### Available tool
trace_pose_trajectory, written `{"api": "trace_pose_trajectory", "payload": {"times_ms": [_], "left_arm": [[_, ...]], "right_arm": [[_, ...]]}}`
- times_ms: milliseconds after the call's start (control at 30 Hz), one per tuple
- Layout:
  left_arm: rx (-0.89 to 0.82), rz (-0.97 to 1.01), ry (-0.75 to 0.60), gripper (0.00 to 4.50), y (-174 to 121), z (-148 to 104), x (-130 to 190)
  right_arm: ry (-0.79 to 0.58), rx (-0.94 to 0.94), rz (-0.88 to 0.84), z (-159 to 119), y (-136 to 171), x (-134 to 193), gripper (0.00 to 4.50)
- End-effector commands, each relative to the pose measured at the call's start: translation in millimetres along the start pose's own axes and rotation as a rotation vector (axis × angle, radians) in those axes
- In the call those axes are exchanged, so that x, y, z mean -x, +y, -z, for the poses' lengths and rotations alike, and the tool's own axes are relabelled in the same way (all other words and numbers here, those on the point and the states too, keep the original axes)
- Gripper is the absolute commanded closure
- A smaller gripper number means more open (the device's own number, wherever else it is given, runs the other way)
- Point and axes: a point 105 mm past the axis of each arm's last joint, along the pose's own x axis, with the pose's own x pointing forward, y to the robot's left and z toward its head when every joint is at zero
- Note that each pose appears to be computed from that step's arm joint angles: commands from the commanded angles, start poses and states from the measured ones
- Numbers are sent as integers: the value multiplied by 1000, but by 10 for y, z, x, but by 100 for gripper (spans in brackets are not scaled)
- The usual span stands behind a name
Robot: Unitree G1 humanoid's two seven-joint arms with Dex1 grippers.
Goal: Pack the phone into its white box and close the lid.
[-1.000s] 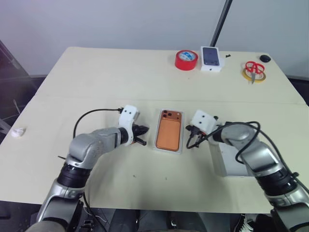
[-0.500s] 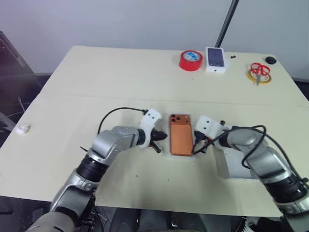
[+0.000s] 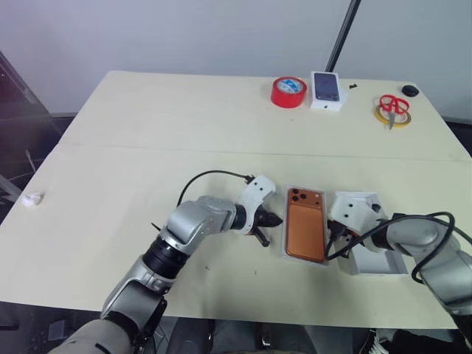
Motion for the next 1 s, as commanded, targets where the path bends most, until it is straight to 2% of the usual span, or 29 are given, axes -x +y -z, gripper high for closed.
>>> {"api": "trace_pose_trajectory", "payload": {"times_ms": [33, 67, 167, 300, 400, 567, 767, 867, 967, 1000], "left_arm": [[-39, 50, -52, 442, -111, -159, 25], [-35, 47, -55, 442, -98, -157, 49], [-24, 24, -76, 450, -20, -136, 194], [-30, -6, -112, 450, 81, -74, 414], [-100, -2, -161, 450, 102, -64, 572], [-348, 50, -211, 450, 28, -7, 808], [-484, 131, -242, 450, -96, 48, 927], [-527, 163, -246, 450, -163, 96, 938], [-532, 183, -256, 450, -220, 145, 938], [-533, 185, -257, 450, -228, 155, 936]], "right_arm": [[-62, 10, 57, -163, -154, 171, 450], [-64, -5, 62, -165, -184, 208, 450], [-82, -64, 34, -193, -209, 374, 366], [-91, -169, 37, -195, -268, 533, 157], [-34, -292, 40, -101, -269, 542, 10], [55, -490, 61, 31, -271, 422, 10], [136, -646, 53, 81, -234, 302, 10], [185, -668, 64, 168, -230, 261, 10], [222, -668, 46, 224, -176, 236, 89], [226, -668, 40, 228, -164, 232, 143]]}}
